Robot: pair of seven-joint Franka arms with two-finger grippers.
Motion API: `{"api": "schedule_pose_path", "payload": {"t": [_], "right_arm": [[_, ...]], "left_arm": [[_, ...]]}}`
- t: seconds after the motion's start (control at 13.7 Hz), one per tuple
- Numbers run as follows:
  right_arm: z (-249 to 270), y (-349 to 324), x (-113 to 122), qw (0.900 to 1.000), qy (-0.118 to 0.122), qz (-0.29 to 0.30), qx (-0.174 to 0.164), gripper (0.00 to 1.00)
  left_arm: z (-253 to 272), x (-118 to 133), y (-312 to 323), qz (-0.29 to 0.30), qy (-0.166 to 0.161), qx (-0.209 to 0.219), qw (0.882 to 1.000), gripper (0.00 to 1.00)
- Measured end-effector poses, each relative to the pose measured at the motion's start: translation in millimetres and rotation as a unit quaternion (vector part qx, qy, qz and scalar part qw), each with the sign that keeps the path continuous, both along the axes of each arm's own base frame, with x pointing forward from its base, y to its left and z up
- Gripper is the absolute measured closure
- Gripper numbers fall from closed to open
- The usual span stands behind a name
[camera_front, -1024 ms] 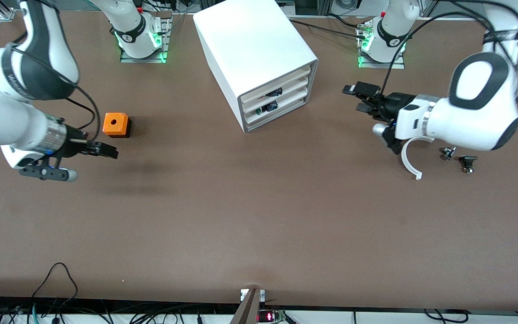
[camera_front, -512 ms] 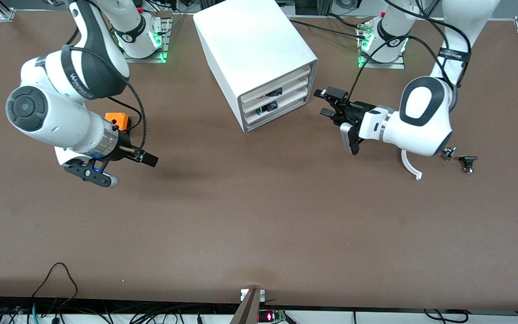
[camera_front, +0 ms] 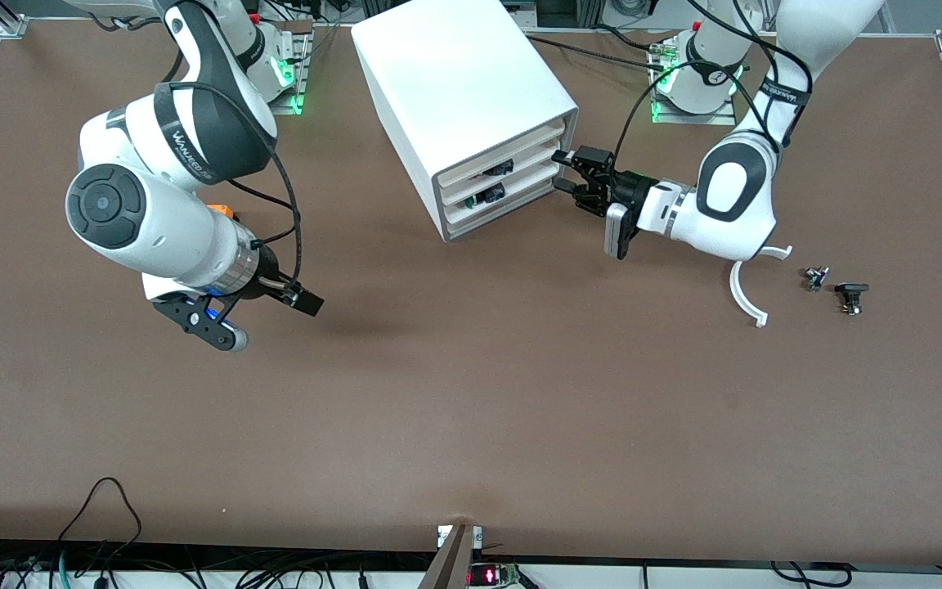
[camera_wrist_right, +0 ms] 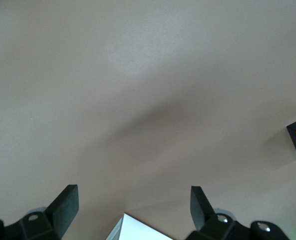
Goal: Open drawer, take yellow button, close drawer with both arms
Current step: 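Reach the left gripper to the drawer handle while the right gripper approaches, then pull the drawer open with the left gripper while the right gripper reaches in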
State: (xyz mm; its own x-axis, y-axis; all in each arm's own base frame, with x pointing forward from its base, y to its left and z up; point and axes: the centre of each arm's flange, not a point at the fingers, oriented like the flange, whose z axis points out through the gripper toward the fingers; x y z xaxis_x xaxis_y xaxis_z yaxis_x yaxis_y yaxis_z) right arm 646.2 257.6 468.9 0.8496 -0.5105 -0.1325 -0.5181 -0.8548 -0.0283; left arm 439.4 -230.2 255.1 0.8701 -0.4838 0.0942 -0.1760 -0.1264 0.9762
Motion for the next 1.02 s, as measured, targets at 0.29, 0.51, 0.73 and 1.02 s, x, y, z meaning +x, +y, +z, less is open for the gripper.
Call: {"api": "schedule_pose_path", "payload": {"t": [0.29, 0.51, 0.73, 1.02], "right_arm": [[8, 15, 4, 1.000, -0.009, -0.029, 0.002, 0.00], [13, 29, 3, 0.998, -0.013, -0.054, 0.004, 0.00], [17, 46, 4, 0.995, -0.013, -0.094, 0.010, 0.00], [19, 70, 0, 0.992, -0.013, -0.127, 0.016, 0.00]], "left_arm": [[-15, -34, -22, 0.017, 0.034, -0.028, 0.999, 0.43], [-22, -53, -38, 0.028, 0.049, -0.027, 0.998, 0.44], [-26, -62, -44, 0.029, 0.055, -0.025, 0.998, 0.60], [-25, -61, -43, 0.030, 0.054, -0.025, 0.998, 0.90]]}}
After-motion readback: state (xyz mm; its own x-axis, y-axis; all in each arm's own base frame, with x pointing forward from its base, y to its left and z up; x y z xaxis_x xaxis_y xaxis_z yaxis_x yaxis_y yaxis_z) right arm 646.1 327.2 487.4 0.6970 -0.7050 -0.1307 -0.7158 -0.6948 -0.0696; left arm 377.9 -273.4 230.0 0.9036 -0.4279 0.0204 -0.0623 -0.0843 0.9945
